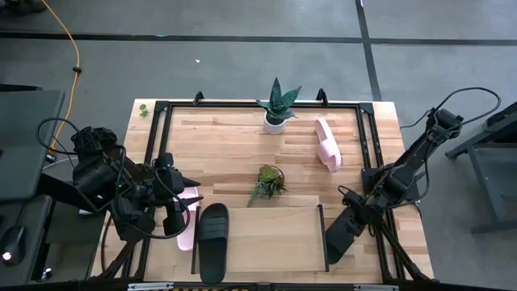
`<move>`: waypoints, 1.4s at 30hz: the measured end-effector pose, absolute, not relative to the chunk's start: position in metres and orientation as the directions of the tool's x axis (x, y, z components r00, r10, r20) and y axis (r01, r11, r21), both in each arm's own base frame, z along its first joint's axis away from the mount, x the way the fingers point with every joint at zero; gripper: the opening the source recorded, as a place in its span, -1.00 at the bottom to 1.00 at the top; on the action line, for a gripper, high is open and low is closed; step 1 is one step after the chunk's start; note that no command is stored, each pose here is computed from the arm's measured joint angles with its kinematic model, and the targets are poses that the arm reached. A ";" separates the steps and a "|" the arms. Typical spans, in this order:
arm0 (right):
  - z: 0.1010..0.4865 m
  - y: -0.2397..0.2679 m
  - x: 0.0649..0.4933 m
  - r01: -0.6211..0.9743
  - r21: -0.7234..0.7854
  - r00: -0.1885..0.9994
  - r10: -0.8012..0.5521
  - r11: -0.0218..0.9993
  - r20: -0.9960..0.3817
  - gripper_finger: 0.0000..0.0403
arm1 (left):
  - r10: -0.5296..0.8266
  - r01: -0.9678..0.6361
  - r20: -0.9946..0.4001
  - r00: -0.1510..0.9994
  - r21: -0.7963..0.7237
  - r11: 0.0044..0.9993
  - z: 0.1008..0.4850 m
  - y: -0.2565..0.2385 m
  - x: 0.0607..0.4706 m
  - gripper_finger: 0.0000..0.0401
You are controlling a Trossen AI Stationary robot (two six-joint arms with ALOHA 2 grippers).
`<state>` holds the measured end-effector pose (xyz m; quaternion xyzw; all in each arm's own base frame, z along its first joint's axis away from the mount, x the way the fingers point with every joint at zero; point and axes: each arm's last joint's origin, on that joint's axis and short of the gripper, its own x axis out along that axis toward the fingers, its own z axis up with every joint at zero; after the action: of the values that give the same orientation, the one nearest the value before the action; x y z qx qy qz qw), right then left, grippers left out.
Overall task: Pick and place slides into the shelf
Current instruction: Put the black slide on the shelf
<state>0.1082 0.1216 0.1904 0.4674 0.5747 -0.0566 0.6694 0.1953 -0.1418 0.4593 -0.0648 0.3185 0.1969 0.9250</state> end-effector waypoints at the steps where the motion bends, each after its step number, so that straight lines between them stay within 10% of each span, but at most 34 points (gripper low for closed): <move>1: 0.190 0.122 0.108 0.612 0.562 0.334 0.463 0.556 -0.821 -0.53 | 0.323 -0.406 -0.615 0.720 0.006 0.914 0.459 -0.142 0.195 -0.23; 42: 0.164 0.120 0.110 0.597 0.641 0.451 0.460 0.482 -0.765 -0.24 | 0.323 -0.405 -0.615 0.719 0.007 0.914 0.459 -0.142 0.195 -0.23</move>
<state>0.1101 0.1198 0.1645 0.5063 0.5217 -0.0500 0.6849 0.1954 -0.1420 0.4592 -0.0642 0.3189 0.1967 0.9249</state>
